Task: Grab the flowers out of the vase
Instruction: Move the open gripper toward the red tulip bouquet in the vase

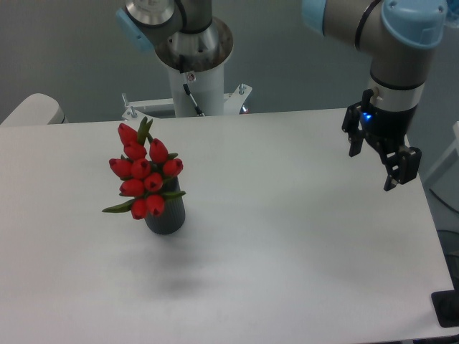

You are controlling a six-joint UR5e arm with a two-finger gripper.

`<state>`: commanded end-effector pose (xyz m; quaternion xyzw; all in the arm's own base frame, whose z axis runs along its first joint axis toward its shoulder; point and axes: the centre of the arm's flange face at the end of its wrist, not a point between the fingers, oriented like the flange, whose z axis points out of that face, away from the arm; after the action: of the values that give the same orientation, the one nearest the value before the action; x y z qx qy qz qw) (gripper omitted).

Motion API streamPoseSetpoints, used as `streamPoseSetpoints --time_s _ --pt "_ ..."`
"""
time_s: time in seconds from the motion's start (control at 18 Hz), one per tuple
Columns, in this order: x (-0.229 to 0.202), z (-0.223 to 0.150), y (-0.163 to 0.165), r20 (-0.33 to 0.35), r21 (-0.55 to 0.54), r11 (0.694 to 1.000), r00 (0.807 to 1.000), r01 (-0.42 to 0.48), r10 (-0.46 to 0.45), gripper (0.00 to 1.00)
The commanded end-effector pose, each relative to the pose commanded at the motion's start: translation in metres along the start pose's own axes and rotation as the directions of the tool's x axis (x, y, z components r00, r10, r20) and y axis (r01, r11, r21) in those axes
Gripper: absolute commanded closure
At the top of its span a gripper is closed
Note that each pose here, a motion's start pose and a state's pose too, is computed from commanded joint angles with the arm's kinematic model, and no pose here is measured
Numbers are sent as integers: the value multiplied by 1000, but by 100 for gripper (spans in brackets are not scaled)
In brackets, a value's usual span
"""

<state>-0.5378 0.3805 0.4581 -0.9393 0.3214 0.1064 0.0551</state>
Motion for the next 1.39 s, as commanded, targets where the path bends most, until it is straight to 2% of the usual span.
streamPoseSetpoints --time_s 0.44,0.83,1.0,1.22,1.39 --pt "4 4 -4 -1 38 999 1000 3 -3 0" --pt "17 10 -9 -16 124 986 994 108 -107 0" --pt "20 13 -20 -36 174 965 980 197 -194 0" --pt "39 19 -27 -67 236 945 974 226 -217 0" --pt "62 30 -35 -120 345 889 953 302 -277 0"
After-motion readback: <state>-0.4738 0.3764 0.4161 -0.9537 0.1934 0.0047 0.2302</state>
